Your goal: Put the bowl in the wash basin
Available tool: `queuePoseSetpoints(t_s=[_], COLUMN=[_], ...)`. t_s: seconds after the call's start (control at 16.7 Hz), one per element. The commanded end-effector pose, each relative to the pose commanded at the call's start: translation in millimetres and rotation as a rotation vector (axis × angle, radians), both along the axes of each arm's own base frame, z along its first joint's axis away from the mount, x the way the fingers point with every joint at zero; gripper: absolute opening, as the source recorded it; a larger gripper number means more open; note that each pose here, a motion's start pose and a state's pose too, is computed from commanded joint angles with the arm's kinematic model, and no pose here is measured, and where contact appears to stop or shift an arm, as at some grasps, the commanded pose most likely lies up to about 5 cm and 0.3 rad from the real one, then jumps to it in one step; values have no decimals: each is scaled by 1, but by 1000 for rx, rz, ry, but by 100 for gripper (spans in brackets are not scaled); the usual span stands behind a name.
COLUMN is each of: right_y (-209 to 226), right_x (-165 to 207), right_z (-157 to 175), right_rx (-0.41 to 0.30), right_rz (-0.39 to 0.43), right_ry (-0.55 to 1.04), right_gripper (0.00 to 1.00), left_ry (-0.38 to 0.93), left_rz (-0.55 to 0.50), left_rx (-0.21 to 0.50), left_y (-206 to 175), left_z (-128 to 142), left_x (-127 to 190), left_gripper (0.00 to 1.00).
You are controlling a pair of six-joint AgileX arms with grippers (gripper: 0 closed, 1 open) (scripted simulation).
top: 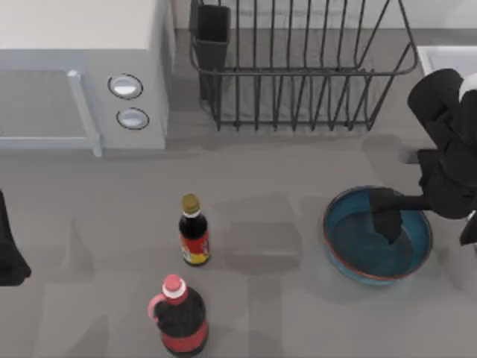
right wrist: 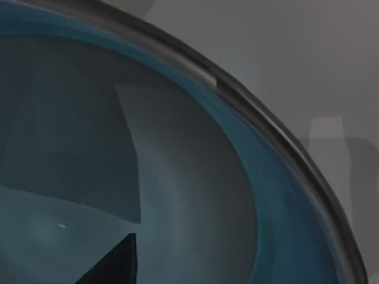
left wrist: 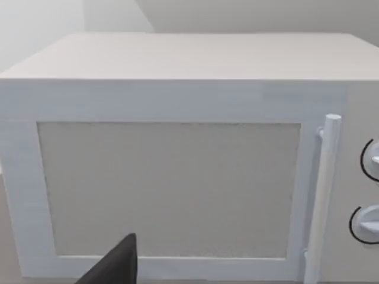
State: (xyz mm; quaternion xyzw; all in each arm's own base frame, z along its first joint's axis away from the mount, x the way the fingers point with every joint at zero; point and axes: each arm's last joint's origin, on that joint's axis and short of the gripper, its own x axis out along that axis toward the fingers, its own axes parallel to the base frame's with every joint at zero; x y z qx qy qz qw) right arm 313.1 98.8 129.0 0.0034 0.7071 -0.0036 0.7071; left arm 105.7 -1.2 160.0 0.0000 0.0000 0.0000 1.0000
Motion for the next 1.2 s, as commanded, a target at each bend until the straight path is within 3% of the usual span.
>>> queuePoseSetpoints(t_s=[0.06, 0.84, 1.2], right_y=[0, 0, 0], right_x=[0, 0, 0], right_z=[0, 0, 0], right_rx=[0, 0, 0], right_rz=[0, 0, 0], right_ry=[0, 0, 0], right_gripper=[100, 2, 0], left_ry=[0, 0, 0], left_rz=[0, 0, 0], left_rx=[0, 0, 0], left_y=[0, 0, 0], left_z=[0, 0, 0], left_x=[0, 0, 0], left_gripper=[100, 100, 100])
